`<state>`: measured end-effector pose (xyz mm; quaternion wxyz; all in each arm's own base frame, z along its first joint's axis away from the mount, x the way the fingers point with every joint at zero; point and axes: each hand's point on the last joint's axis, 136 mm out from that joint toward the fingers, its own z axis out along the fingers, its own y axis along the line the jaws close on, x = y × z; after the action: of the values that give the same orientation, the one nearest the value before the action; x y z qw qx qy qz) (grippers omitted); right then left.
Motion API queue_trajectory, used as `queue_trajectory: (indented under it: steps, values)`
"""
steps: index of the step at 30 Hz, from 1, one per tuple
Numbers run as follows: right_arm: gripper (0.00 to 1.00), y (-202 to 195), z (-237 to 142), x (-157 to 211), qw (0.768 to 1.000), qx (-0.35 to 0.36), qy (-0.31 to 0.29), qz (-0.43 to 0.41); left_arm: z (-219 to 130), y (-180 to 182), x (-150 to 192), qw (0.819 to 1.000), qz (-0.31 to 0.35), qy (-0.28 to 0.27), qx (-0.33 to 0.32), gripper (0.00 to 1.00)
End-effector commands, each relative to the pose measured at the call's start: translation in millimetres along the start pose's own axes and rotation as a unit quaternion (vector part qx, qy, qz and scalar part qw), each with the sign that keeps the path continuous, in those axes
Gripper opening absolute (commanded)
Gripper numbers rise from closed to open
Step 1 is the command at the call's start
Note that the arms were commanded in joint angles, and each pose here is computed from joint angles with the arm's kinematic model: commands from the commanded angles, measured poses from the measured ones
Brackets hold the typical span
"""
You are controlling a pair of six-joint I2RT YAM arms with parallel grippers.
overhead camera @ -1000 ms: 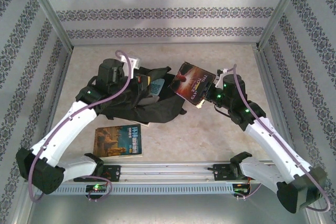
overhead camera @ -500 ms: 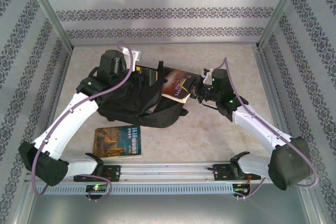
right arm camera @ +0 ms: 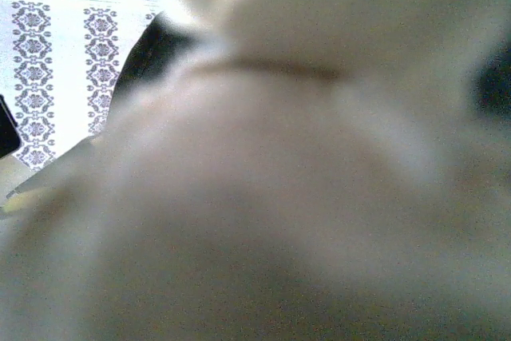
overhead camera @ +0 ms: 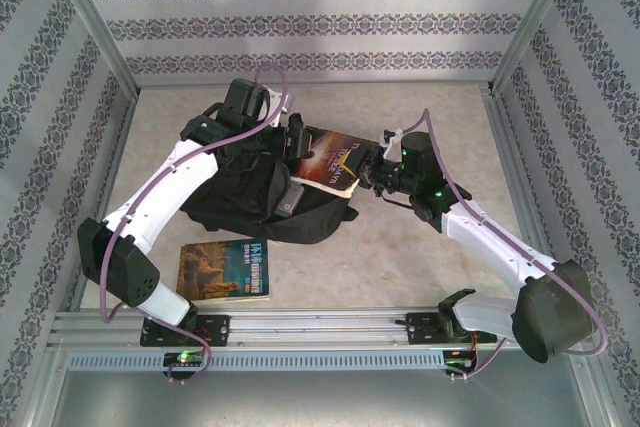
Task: Pack the student bag
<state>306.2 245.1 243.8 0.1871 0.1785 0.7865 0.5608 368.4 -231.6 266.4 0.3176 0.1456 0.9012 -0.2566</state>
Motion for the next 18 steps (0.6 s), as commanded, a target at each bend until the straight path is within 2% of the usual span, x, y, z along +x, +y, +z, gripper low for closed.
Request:
queue_trajectory:
  steps: [1,3,4,5,14,18]
  values:
    - [0.00,49,-13,3,0.996,-0.068,0.000,-0.060,-4,3,8,1.000,0.005,0.019,-0.005,0.35]
    - [0.00,44,-14,3,0.996,-0.059,-0.002,-0.065,-7,2,9,1.000,0.014,0.020,-0.006,0.11]
    - [0.00,42,-14,4,0.996,-0.053,-0.002,-0.067,-10,1,7,1.000,0.018,0.015,-0.006,0.04]
    - [0.00,37,-14,4,0.997,-0.045,-0.001,-0.067,-15,2,3,1.000,0.023,0.006,-0.011,0.00]
    - [0.00,-14,-11,13,0.997,0.036,0.016,-0.067,-79,9,-46,0.992,0.045,-0.096,-0.075,0.00]
    - [0.00,-24,-4,15,0.996,0.054,0.026,-0.063,-95,3,-57,0.989,0.053,-0.113,-0.076,0.00]
